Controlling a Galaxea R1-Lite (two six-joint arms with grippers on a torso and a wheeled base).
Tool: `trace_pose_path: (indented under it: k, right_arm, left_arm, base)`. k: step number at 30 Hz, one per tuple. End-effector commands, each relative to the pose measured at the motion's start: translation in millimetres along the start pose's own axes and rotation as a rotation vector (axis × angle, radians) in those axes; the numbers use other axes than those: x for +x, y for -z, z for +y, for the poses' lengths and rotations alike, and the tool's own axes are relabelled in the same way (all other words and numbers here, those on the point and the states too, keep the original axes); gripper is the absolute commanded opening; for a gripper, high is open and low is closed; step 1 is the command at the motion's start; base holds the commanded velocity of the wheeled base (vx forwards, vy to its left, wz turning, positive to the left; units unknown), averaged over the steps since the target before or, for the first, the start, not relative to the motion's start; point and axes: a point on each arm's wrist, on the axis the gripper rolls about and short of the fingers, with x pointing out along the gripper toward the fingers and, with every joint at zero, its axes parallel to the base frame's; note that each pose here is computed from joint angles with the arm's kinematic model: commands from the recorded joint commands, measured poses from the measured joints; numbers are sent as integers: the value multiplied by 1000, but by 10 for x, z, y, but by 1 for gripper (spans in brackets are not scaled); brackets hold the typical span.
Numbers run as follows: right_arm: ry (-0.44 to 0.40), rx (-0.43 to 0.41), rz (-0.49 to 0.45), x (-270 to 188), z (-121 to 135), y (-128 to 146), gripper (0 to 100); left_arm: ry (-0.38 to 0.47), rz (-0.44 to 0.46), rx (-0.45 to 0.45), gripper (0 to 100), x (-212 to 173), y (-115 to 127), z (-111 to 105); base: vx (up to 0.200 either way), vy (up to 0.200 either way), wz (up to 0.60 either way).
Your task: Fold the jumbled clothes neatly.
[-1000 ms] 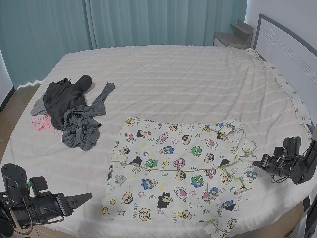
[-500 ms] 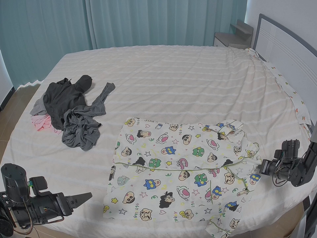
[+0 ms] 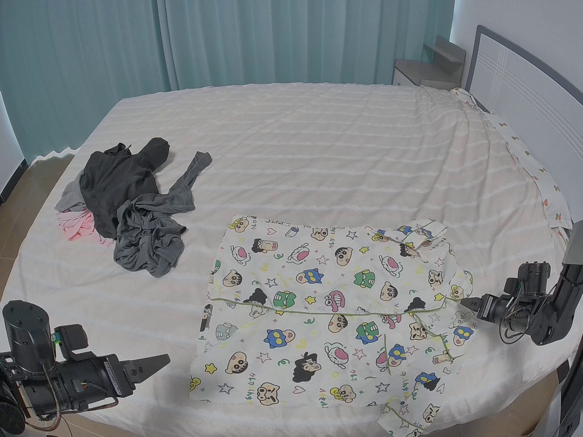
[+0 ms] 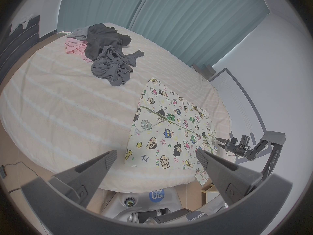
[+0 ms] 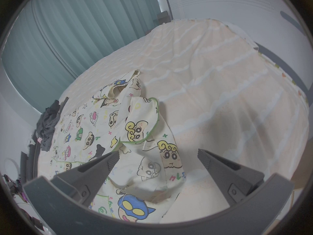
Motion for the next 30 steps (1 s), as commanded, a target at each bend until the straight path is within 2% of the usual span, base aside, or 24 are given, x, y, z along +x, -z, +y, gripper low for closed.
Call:
trace_pose_path:
  k: [1,5,6,9,18,25,26,30]
  right_arm:
    - [-39,60,51,104,-235,53,100]
    - [-92,99,84,132,-300,87,100]
    - [-151,138,113,150,-306,117,100]
    - [-196,168,133,201,-314,129,100]
    - [-188,183,120,286,-393,100,100]
    - [-224,200,115,356,-409,62,100]
    - [-238,211,120,358,-401,60,0]
    - [-266,230,120,352,-366,38,0]
  left_arm:
    - [-2,4,-1,100,7,1,1]
    - [-2,5,-1,100,9,1,1]
    - [-2,4,-1,100,7,1,1]
    - [-2,4,-1,100,7,1,1]
    - [-2,5,-1,100,9,1,1]
    - [-6,10,-1,100,19,3,4]
    - [-6,10,-1,100,19,3,4]
    - [-7,11,-2,100,21,3,4]
  base:
    - [0,0,0]
    - [0,0,0]
    - [0,0,0]
    - [0,0,0]
    - [0,0,0]
    - [0,0,0]
    - [0,0,0]
    - [0,0,0]
